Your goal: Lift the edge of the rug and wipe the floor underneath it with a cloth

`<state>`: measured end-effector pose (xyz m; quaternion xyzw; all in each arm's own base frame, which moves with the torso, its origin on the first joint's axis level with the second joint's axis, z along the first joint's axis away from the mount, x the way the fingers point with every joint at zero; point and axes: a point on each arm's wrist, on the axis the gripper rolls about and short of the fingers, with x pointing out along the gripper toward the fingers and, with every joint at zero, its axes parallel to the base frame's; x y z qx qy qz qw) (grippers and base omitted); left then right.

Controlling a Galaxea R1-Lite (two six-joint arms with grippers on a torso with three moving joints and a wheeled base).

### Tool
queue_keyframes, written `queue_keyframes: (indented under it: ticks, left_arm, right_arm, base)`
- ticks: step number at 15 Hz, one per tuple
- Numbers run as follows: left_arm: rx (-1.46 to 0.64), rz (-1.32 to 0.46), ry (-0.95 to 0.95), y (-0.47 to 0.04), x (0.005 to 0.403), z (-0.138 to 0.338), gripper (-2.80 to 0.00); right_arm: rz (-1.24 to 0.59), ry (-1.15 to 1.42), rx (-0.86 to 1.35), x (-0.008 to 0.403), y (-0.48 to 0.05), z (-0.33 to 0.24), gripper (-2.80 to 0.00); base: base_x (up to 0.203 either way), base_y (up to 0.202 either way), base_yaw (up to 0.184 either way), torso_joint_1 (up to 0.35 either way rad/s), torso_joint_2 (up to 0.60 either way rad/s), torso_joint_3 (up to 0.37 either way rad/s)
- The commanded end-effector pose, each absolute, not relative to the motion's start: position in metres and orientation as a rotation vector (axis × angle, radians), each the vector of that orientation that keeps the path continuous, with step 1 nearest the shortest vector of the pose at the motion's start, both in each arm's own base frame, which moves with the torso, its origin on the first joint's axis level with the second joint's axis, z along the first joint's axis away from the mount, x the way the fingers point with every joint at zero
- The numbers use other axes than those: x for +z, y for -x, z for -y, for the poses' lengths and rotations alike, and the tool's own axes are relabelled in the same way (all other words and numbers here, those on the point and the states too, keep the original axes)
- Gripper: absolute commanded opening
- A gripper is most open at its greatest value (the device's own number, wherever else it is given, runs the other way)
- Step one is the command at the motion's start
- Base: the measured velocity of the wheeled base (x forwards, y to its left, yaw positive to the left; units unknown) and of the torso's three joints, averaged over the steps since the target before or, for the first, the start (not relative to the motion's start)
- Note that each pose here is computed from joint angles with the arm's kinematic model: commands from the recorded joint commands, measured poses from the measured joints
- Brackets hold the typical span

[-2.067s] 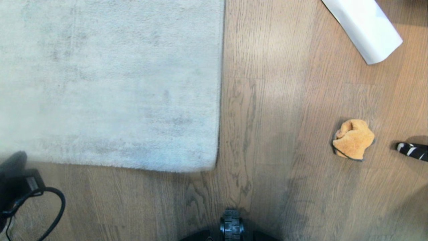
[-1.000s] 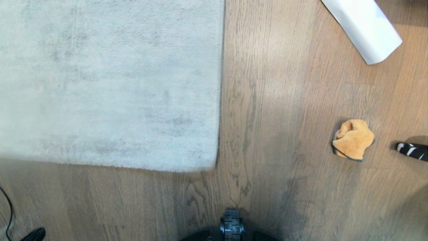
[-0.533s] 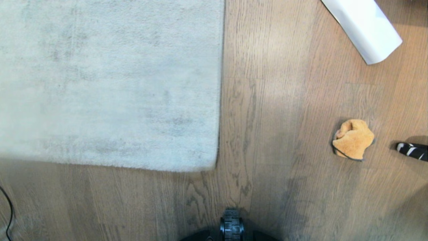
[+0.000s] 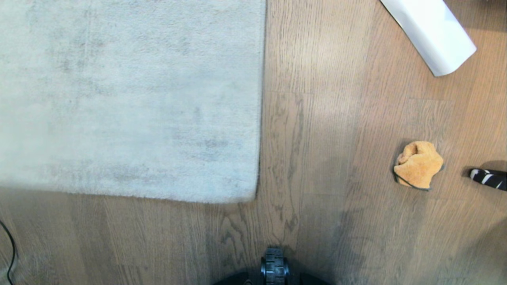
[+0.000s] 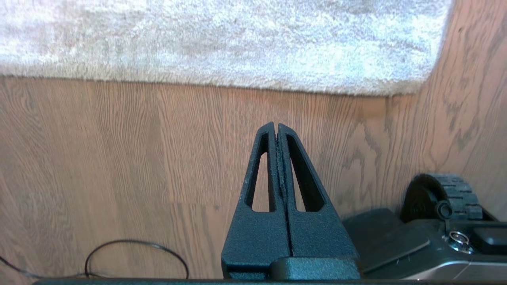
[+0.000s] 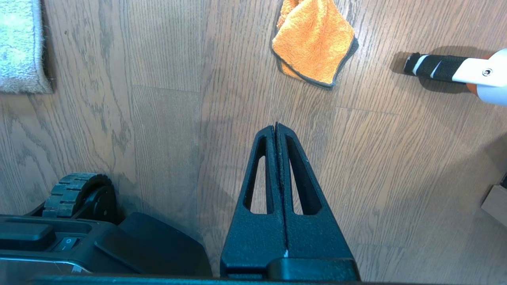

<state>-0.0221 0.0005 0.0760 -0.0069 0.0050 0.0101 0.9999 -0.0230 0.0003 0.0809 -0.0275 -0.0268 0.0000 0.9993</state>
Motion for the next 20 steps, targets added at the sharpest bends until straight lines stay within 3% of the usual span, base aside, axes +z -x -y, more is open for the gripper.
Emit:
queue_keyframes:
  ticks: [1,20]
  left_arm:
    - [0.020,0.002,0.014,0.0229,0.0759,-0.0005,-2.80]
    - [0.020,-0.001,0.012,0.0229,0.0756,-0.0005,-2.80]
  right_arm:
    - [0.054,0.056,0.000,0.0810,0.0229,-0.0003,-2.80]
    - [0.054,0.056,0.000,0.0810,0.0229,-0.0003,-2.80]
  base:
    - [0.000,0.000,0.000,0.000,0.00,0.000]
    - [0.000,0.000,0.000,0.000,0.00,0.000]
